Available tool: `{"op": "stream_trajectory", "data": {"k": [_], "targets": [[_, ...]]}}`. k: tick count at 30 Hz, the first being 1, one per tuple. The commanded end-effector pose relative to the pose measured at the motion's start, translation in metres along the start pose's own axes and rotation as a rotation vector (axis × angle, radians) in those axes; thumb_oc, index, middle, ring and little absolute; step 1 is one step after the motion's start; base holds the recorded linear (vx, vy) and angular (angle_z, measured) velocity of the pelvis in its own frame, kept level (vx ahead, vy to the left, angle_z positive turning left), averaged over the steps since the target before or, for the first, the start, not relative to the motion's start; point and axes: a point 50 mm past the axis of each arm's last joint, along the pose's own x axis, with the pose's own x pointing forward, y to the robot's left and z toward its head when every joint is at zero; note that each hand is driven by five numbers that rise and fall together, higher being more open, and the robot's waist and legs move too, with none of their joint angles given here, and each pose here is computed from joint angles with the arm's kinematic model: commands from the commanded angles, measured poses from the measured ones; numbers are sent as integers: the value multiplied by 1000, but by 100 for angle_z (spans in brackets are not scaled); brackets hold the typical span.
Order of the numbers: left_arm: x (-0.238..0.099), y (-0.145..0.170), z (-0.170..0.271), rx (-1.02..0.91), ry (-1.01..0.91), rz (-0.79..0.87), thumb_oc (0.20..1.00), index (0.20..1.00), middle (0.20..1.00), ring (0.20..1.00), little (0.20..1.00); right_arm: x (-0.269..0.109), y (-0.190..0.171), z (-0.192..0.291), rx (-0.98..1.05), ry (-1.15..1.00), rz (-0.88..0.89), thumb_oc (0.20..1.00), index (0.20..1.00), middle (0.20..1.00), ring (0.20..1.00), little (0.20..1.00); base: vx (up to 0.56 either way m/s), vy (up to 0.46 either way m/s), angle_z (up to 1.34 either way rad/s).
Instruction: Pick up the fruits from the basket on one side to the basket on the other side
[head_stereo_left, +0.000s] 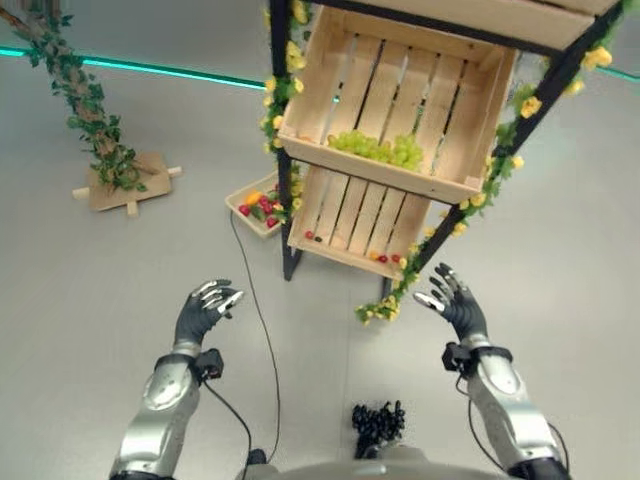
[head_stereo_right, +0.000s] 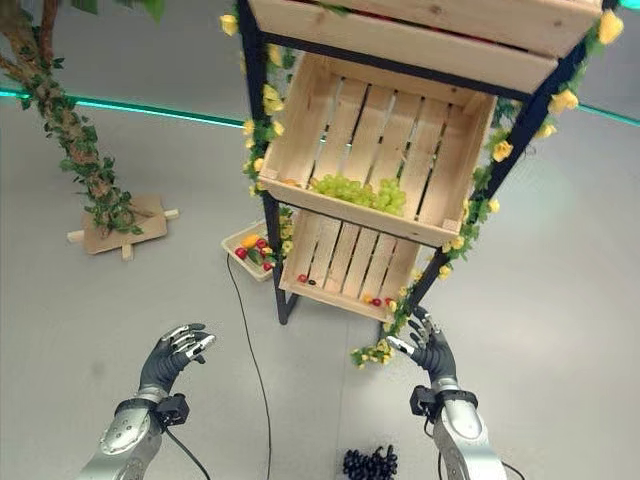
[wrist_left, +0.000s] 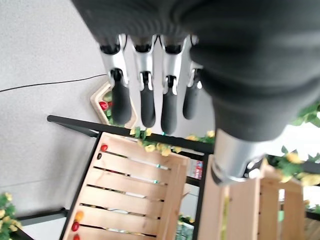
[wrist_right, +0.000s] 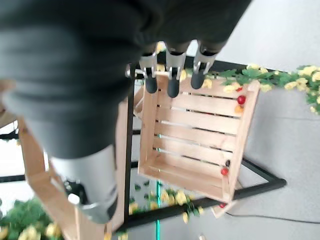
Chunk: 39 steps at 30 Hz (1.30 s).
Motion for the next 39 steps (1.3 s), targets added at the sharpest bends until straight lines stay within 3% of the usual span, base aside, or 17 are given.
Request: {"op": "stream_trajectory", "data": {"k": [1,25,26,27,39], "targets": [[7,-10,44,5,-209,-53,200,200,200,200,200,6,-6,30,-33,-142,-1,1000,1000,1000,1000,1000,85,15,10],[1,-7,27,-55,-136,-34,200,200,200,200,200,6,-5,28,-38,-121,12,1000,1000,1000,1000,1000,16,5,-5],[1,-7,27,-54,-136,-33,404,404,404,404,404,6,-5,28,-38,-119,14,1000,1000,1000,1000,1000,-46,43,0],[2,-6,27,-43,-134,-29,1000,1000,1000,1000,1000,6,-5,28,-43,-118,15,1000,1000,1000,1000,1000,-37,37,0],[8,-14,27,37,-119,-87,1000,1000,1000,1000,1000,-6,-19,16,-33,-85,-58,1000,1000,1000,1000,1000,-91,19,-6]]}}
